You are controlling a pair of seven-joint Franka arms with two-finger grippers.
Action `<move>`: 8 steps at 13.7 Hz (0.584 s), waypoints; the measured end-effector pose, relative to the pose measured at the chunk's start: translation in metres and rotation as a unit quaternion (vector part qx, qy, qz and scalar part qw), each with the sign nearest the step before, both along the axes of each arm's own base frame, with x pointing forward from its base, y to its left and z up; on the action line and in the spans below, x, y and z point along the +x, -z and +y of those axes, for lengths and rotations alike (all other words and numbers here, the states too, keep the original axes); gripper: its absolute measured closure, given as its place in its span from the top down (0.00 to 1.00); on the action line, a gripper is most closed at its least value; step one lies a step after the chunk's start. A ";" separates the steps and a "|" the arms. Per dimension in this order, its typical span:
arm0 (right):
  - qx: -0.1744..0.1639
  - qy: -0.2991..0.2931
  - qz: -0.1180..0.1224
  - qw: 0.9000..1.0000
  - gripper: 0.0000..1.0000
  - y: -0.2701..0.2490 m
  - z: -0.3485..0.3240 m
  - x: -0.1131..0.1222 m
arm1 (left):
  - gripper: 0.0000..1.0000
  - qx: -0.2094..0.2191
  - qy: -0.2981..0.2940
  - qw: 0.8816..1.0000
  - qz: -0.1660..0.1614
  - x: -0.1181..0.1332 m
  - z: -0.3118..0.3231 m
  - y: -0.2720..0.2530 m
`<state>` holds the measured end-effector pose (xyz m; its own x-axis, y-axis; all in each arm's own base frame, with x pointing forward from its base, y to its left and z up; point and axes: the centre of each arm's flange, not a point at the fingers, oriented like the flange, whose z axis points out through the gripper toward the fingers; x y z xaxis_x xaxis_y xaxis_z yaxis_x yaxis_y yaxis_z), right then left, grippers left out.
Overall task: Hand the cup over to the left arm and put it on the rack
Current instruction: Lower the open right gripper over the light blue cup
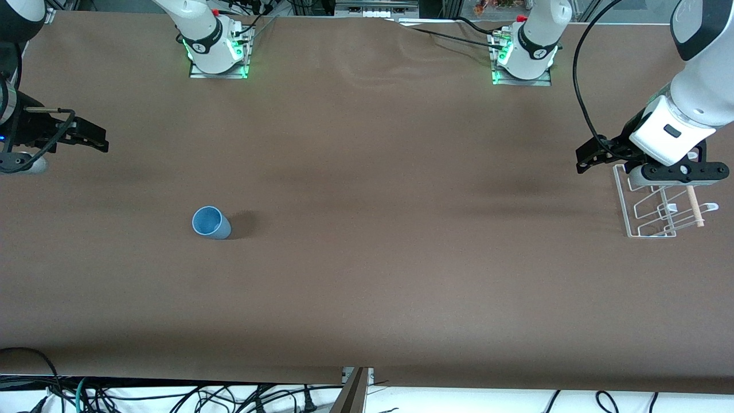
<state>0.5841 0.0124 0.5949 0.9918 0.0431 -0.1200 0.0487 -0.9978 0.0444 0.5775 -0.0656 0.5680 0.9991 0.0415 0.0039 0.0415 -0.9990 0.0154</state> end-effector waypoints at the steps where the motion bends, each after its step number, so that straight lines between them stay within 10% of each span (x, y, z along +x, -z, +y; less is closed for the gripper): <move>1: 0.000 0.000 0.000 1.000 1.00 0.000 0.000 0.000 | 1.00 0.000 0.000 1.000 0.000 0.000 0.000 0.000; 8: 0.000 -0.003 0.000 1.000 1.00 0.005 0.004 0.003 | 1.00 0.000 0.000 1.000 0.000 0.000 0.000 0.000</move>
